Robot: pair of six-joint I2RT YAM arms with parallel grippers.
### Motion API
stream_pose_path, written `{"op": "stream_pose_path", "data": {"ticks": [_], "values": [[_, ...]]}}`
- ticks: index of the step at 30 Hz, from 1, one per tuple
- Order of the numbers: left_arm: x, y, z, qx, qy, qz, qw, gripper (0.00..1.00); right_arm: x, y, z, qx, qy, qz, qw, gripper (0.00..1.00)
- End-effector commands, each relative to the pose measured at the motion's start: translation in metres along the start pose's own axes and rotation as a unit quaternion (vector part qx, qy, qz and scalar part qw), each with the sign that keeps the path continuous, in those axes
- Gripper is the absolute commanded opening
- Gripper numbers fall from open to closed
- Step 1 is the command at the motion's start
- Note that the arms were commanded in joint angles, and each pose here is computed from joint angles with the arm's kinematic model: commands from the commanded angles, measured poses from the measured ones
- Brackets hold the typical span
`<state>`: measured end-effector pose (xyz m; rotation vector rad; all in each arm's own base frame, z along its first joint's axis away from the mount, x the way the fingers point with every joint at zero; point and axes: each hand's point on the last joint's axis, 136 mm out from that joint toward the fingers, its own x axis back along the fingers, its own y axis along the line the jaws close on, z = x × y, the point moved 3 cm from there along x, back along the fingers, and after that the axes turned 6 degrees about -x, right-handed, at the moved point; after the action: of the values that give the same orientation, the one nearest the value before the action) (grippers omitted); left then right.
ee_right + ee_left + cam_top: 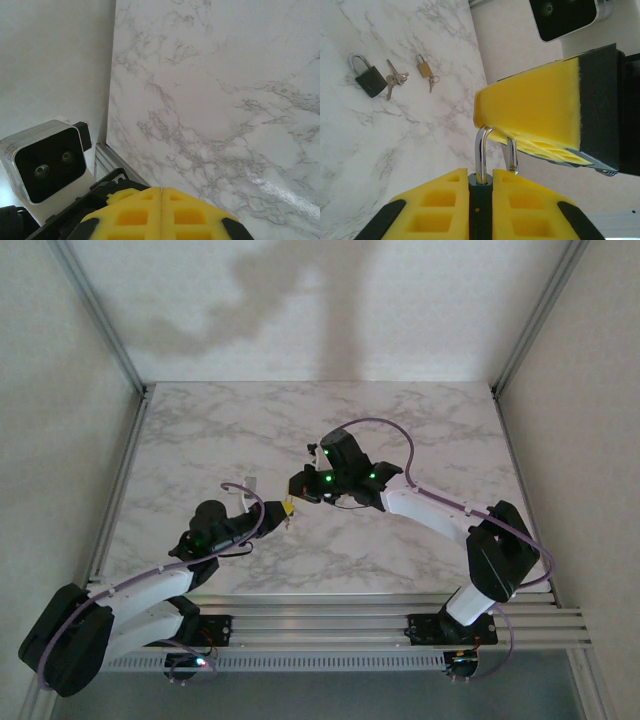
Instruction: Lock with the key
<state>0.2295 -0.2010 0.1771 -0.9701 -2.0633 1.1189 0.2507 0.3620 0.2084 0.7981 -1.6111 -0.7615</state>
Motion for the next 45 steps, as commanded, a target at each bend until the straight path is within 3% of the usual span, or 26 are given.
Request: {"op": "stream_pose_path", "data": {"ticks": [1,18,45], "values": [[0.004,-0.020,-0.011,-0.019,-0.029,0.036,0.999,0.00,0.000,0.003,0.005,0.018,0.006,-0.020,1.000,0.00],[0.046,-0.079,-0.015,-0.036,-0.076,0.196,0.977,0.00,0.012,0.026,0.020,0.097,-0.001,-0.155,0.983,0.00],[0.082,-0.123,-0.018,-0.063,-0.107,0.297,0.947,0.00,0.013,0.044,0.056,0.168,0.032,-0.244,0.954,0.00]]}}
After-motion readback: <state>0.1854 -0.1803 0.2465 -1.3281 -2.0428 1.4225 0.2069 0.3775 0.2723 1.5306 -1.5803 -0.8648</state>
